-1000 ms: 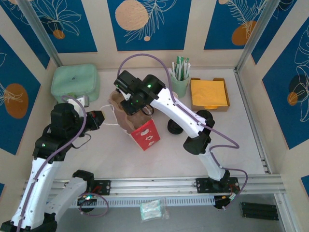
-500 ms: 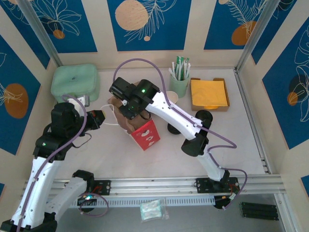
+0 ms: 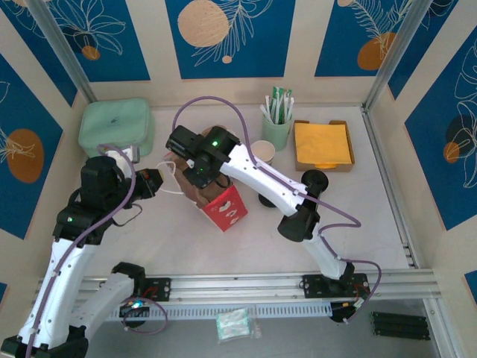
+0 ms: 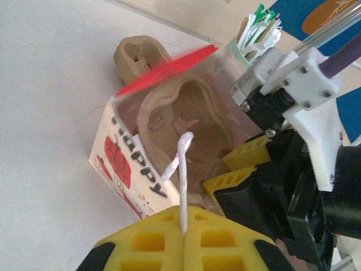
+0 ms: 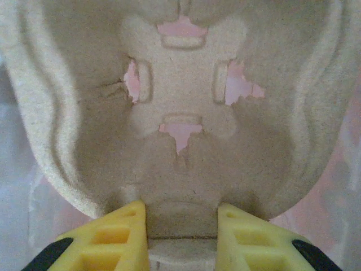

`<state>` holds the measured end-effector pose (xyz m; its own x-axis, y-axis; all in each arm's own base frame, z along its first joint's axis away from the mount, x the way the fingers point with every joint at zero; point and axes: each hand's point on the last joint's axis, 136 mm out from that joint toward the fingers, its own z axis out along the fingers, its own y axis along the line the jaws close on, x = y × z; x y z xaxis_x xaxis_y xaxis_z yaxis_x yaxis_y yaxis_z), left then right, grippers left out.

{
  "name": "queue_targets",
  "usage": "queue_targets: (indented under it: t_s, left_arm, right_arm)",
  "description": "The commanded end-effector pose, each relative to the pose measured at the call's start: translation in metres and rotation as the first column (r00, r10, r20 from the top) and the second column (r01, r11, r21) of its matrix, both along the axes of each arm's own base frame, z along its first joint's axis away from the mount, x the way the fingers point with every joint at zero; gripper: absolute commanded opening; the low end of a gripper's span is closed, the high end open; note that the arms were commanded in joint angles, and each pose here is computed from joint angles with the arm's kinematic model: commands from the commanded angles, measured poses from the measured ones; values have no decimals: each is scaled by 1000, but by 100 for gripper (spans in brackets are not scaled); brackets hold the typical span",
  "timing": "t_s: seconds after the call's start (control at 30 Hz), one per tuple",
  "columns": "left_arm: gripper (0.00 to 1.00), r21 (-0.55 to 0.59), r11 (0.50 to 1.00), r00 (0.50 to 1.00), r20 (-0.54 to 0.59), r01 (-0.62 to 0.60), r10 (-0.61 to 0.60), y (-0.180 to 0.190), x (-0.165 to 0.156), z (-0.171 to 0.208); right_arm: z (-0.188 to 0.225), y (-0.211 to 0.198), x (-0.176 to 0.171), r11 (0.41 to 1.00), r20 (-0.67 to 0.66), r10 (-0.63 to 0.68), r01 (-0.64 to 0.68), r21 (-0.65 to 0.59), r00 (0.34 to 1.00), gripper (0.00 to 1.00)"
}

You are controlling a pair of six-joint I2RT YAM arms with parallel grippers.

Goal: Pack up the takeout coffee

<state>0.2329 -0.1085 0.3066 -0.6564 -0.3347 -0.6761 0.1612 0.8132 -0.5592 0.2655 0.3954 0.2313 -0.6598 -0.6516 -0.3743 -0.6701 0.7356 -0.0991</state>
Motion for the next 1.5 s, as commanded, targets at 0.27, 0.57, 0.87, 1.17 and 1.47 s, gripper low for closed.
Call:
queue_targets:
  t_s: [0.27,0.57,0.87,1.17,1.47]
  left_arm:
    - [0,-19,1000,1000,18,-3,3,-1,4,8]
    - [0,-20,1000,1000,18,0,0,-2,5,9]
    - [0,-22,1000,1000,16,5,-4,-3,8,9]
    - [0,-17,1000,1000,16,-2,2,-2,7,10]
    - [0,-18,1000,1000,27,-3,3,-1,6,14]
  right_arm:
    - [-19,-1,-4,998,-30,8,-9,-56,1000,27]
    - [-28,-1,-6,994,-20,11,-13,-105,1000,27]
    - [-39,-2,-9,991,-35,7,-12,-131,999,27]
    - [-50,-3,-9,995,-106,-26,16,-95,994,27]
    - [-50,-6,-6,996,-176,-77,69,-49,981,27]
